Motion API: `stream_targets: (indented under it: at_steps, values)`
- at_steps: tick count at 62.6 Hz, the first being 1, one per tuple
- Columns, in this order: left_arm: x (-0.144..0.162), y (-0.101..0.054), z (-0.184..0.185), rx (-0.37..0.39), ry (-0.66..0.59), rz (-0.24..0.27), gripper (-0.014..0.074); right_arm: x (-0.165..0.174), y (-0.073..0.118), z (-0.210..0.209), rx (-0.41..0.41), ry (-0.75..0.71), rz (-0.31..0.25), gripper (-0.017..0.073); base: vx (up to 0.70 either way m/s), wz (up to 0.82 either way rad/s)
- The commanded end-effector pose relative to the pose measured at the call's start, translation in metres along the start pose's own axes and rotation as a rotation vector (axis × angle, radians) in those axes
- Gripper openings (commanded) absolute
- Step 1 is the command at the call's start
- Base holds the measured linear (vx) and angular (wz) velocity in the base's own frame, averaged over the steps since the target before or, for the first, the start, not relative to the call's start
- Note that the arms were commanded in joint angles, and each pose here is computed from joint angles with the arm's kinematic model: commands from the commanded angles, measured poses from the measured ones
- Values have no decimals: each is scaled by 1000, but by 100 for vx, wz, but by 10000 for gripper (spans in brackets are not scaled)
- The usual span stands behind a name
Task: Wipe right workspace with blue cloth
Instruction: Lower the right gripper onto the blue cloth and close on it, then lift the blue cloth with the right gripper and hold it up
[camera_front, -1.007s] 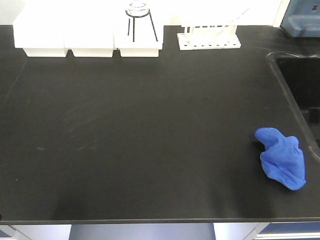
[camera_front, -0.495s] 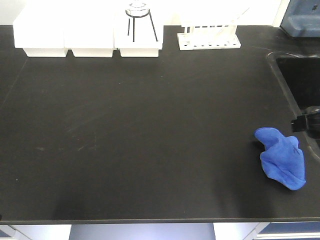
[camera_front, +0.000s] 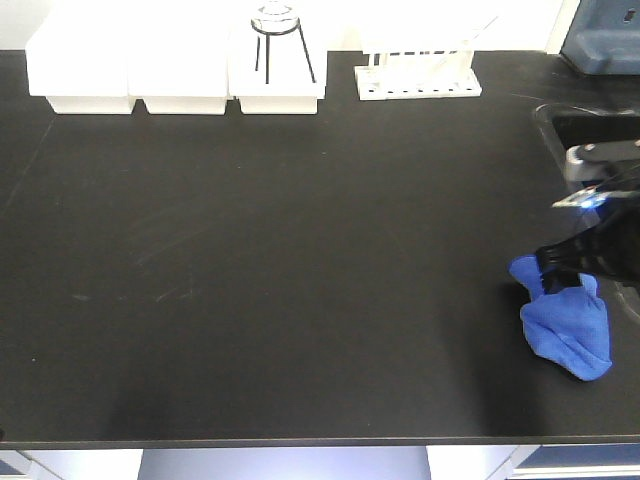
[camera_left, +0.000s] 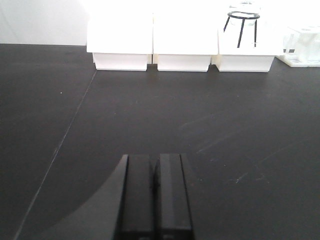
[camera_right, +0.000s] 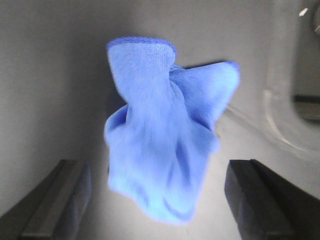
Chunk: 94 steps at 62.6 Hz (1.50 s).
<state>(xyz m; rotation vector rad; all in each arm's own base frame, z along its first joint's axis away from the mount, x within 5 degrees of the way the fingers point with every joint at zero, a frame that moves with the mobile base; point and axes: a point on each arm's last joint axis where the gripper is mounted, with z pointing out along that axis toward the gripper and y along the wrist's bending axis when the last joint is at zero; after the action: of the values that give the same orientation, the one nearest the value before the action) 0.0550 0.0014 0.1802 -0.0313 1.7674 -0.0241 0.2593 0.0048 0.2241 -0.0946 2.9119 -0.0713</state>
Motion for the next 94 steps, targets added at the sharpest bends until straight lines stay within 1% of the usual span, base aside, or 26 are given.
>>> stream_targets:
  at_steps: [1,11,16,19,25,26,30,31,33,34,35,44,48,51,55,61,67,71,77,82,89,94]
  values:
    - [2,-1,1,19,-70,-6,-6,-14,-2,3,12,-52,-3,578,0,0]
    - [2,-1,1,19,-70,-6,-6,-19,-1,37,8,38,-10,575,0,0]
    - [2,-1,1,19,-70,-6,-6,-19,0,48,6,72,-10,548,0,0]
    - [2,-1,1,19,-70,-6,-6,-19,0,52,5,85,-11,509,0,0]
    - [2,-1,1,19,-70,-6,-6,-19,0,56,5,98,-12,361,0,0]
    - [2,-1,1,19,-70,-6,-6,-19,0,56,5,99,-12,313,0,0]
    - [2,-1,1,19,-70,-6,-6,-19,0,55,5,99,-12,167,0,0]
    - [2,-1,1,19,-70,-6,-6,-19,0,53,5,96,-14,109,0,0]
    - [2,-1,1,19,-70,-6,-6,-19,0,51,5,90,-22,32,0,0]
    - [2,-1,1,19,-70,-6,-6,-19,0,50,5,85,-21,-5,0,0]
    - [2,-1,1,19,-70,-6,-6,-19,0,48,5,79,-20,-15,0,0]
    - [2,-1,1,19,-70,-6,-6,-19,-2,20,9,-29,-15,-8,0,0]
    - [2,-1,1,19,-70,-6,-6,-18,-2,-4,10,-127,-9,-7,0,0]
    - [2,-1,1,19,-70,-6,-6,-16,-2,-21,10,-200,-15,-7,0,0]
    - [2,-1,1,19,-70,-6,-6,-11,0,-53,4,-340,-18,-6,0,0]
    - [2,-1,1,19,-70,-6,-6,-2,6,-91,-28,-527,-27,-6,0,0]
    - [2,-1,1,19,-70,-6,-6,17,16,-130,-96,-740,-28,-5,0,0]
    - [2,-1,1,19,-70,-6,-6,32,24,-141,-135,-855,-55,-5,0,0]
    - [2,-1,1,19,-70,-6,-6,55,31,-136,-166,-966,-89,-5,0,0]
    - [2,-1,1,19,-70,-6,-6,73,33,-116,-176,-989,-98,-4,0,0]
    - [2,-1,1,19,-70,-6,-6,96,31,-87,-167,-1016,-84,-4,0,0]
    - [2,-1,1,19,-70,-6,-6,106,30,-69,-133,-1064,-116,-4,0,0]
